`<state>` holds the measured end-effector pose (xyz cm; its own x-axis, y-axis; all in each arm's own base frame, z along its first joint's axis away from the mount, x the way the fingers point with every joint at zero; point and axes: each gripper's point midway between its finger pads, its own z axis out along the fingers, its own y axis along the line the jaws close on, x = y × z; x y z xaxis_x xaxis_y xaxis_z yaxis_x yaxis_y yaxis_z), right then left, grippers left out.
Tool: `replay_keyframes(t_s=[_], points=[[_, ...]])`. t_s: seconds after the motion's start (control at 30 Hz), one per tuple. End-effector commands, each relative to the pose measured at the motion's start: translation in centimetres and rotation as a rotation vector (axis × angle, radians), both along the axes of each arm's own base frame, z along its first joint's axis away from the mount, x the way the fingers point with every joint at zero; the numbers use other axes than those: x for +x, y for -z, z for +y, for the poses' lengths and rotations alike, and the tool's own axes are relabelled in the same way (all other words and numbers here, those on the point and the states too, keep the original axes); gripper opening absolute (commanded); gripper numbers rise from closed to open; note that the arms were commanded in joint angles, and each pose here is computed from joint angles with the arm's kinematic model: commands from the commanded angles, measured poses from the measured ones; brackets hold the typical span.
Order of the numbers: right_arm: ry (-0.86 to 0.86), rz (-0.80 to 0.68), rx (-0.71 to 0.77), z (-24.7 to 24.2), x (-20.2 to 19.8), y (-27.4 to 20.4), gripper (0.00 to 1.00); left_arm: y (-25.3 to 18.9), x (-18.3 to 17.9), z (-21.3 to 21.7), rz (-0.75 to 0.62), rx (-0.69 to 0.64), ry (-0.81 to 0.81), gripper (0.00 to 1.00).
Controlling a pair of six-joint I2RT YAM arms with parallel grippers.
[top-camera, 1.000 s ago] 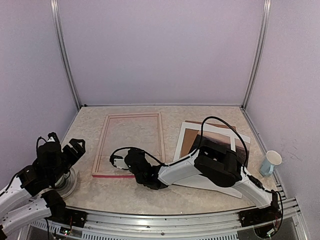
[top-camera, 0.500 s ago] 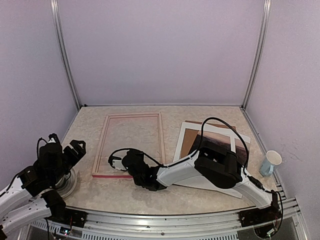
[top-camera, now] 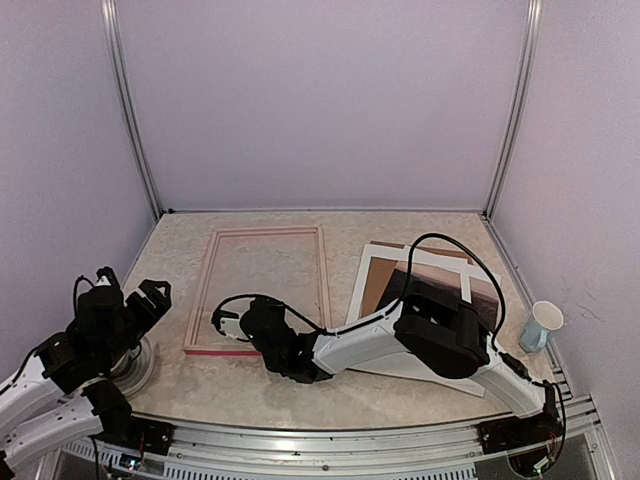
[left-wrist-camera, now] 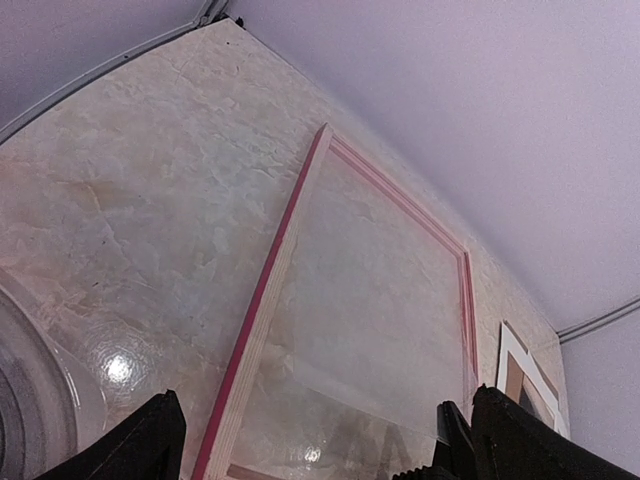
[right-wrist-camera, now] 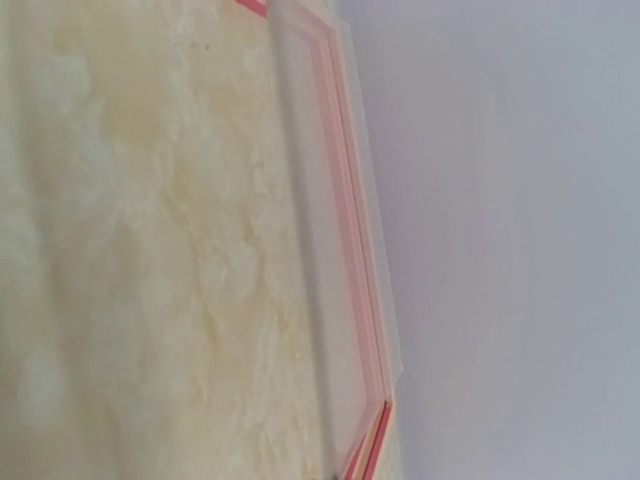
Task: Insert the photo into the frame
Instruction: Adjust the glass panel.
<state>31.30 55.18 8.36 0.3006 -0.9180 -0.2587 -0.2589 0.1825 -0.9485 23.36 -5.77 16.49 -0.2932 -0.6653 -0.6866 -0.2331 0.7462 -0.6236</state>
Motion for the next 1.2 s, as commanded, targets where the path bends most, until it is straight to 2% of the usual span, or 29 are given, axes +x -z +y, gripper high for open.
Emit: replay_keyframes(t_s=[0.0, 1.17], points=[[0.012, -0.012, 0.038, -0.1, -0.8, -2.4, 0.0, 0.5, -0.2, 0.4, 0.012, 0.006, -0.012, 0.99], [0.039, 0.033, 0.022, -1.2, -3.3, -1.8, 0.0, 0.2, -0.1, 0.2, 0.007, -0.009, -0.005, 0.99]])
